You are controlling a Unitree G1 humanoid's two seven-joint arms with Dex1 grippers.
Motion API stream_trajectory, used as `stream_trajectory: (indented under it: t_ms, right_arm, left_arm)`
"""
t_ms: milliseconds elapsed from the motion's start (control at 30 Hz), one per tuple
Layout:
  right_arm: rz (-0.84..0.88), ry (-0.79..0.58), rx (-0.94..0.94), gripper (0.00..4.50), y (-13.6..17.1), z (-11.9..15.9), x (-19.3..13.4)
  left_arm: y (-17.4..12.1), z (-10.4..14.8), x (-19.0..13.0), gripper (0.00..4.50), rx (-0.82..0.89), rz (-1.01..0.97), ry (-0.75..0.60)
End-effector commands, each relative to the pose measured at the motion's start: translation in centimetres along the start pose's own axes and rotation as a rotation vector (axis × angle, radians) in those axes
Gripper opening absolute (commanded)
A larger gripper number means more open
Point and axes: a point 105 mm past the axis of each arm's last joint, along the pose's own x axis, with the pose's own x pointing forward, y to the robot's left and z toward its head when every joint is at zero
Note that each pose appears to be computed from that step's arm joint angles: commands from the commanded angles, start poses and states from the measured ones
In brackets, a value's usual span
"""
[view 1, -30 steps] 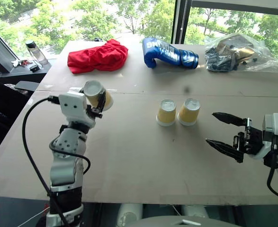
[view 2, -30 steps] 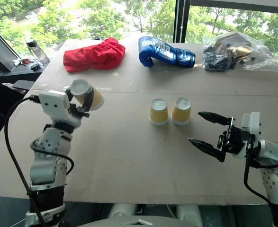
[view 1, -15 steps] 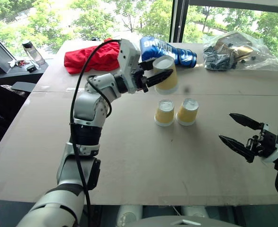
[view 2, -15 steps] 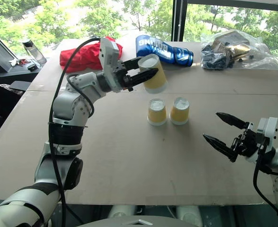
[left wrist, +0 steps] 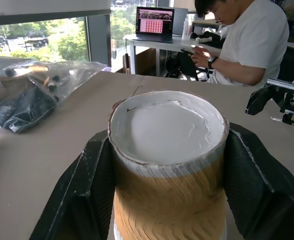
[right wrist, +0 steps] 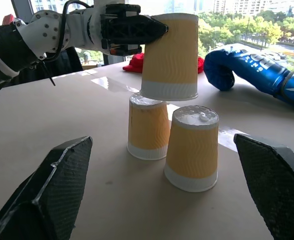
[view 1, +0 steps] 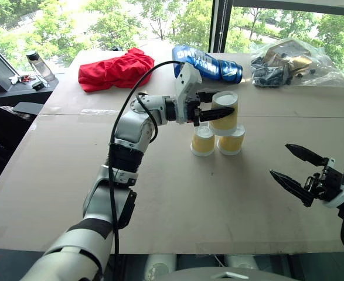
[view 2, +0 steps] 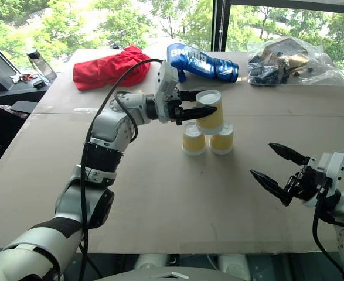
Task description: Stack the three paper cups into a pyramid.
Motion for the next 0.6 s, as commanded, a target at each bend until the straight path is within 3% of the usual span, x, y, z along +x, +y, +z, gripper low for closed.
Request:
stream_trajectory:
  t_ms: [33,400,433,500,533,600]
  right_arm:
    - [0.002,-0.029,-0.065,4.5,0.21,1.54,-0.01]
    - [0.003,-0.03,-0.07,4.5,0.41,1.7,0.18]
    - [0.003,-0.029,-0.071,4.5,0.44,1.71,0.2]
    - [0.004,-0.029,-0.071,4.5,0.48,1.75,0.26]
    - [0.003,-0.029,-0.072,4.5,0.48,1.77,0.29]
    - [0.003,-0.03,-0.072,4.5,0.46,1.84,0.4]
  left_arm:
    - [0.04,0.64,0.64,2.33,0.067,-0.011,-0.002]
    - [0.07,0.06,1.05,2.33,0.072,-0.013,0.004]
    - [0.06,0.1,1.05,3.36,0.071,-0.014,0.002]
    - [0.02,0.18,1.02,4.09,0.07,-0.016,-0.002]
    - [0.01,0.23,0.99,4.43,0.071,-0.017,-0.003]
    - [0.01,0.35,0.84,4.43,0.073,-0.016,-0.005]
